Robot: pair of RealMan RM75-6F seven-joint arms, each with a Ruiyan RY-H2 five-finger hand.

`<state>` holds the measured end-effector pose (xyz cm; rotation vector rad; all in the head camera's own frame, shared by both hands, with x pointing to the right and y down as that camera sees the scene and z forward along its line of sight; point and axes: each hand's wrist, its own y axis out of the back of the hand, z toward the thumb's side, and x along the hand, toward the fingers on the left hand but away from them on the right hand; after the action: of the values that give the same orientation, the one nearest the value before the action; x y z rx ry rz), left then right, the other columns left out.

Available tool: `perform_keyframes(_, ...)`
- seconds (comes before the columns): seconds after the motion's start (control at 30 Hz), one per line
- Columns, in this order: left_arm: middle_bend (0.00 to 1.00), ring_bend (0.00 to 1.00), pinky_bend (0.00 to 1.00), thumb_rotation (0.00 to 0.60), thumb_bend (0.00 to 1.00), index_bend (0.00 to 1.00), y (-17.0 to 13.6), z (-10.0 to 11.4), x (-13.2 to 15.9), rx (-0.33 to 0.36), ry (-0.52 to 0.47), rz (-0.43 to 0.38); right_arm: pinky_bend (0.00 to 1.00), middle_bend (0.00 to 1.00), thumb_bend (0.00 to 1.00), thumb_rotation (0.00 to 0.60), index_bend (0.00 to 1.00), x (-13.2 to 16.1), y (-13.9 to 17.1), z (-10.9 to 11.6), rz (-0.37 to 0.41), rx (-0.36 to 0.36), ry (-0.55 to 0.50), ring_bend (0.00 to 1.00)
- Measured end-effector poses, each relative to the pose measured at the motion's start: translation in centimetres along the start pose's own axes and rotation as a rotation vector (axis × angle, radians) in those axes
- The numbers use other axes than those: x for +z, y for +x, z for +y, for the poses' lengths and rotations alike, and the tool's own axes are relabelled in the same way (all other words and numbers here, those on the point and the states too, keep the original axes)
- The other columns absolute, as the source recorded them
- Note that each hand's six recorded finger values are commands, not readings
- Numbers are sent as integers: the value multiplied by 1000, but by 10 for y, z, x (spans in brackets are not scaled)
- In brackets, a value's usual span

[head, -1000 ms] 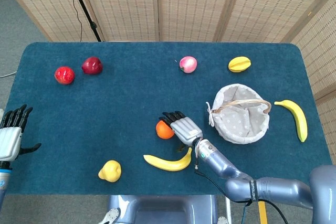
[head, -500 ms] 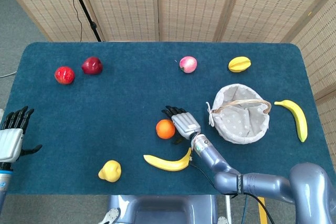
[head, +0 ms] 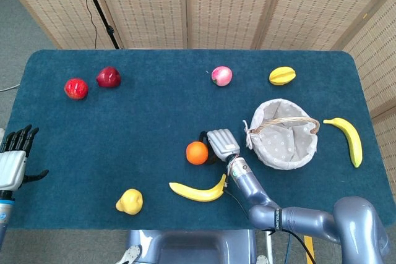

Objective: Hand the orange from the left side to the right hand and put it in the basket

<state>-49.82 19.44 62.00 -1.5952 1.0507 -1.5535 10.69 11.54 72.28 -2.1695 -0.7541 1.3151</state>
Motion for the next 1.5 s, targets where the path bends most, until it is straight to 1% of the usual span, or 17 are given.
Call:
perform_keyframes(0.17,0,0,0,600,0,0,0,-1,0,-2,0,0,700,659,189,600,761,-1,1,8,-12,-24,6,654)
perform_keyframes(0.37,0,0,0,600,0,0,1,-1,-2,-6,-1,6,700,659,190,600,757,2,15,25,-7,-69,-15,654)
perform_keyframes(0.57,0,0,0,600,0,0,2,-2,-4,-9,-2,14,700,659,191,600,757,10,45,49,29,-136,-20,655)
perform_keyframes(0.83,0,0,0,600,0,0,3,-5,-4,-18,-3,17,700,659,190,600,758,19,101,84,102,-204,-48,655)
perform_keyframes(1.0,0,0,0,600,0,0,3,-6,-5,-21,-5,18,700,659,191,600,758,2,137,109,89,-261,-31,654)
perform_keyframes(1.1,0,0,0,600,0,0,3,-6,-5,-24,-4,18,700,659,191,600,758,-9,151,119,70,-298,-32,654)
perform_keyframes(1.27,0,0,0,600,0,0,3,-8,-4,-29,-1,17,700,659,190,600,758,-21,158,128,42,-336,-61,654)
perform_keyframes(1.5,0,0,0,600,0,0,3,-10,-3,-34,0,15,700,661,190,600,760,-46,161,146,-3,-393,-95,654)
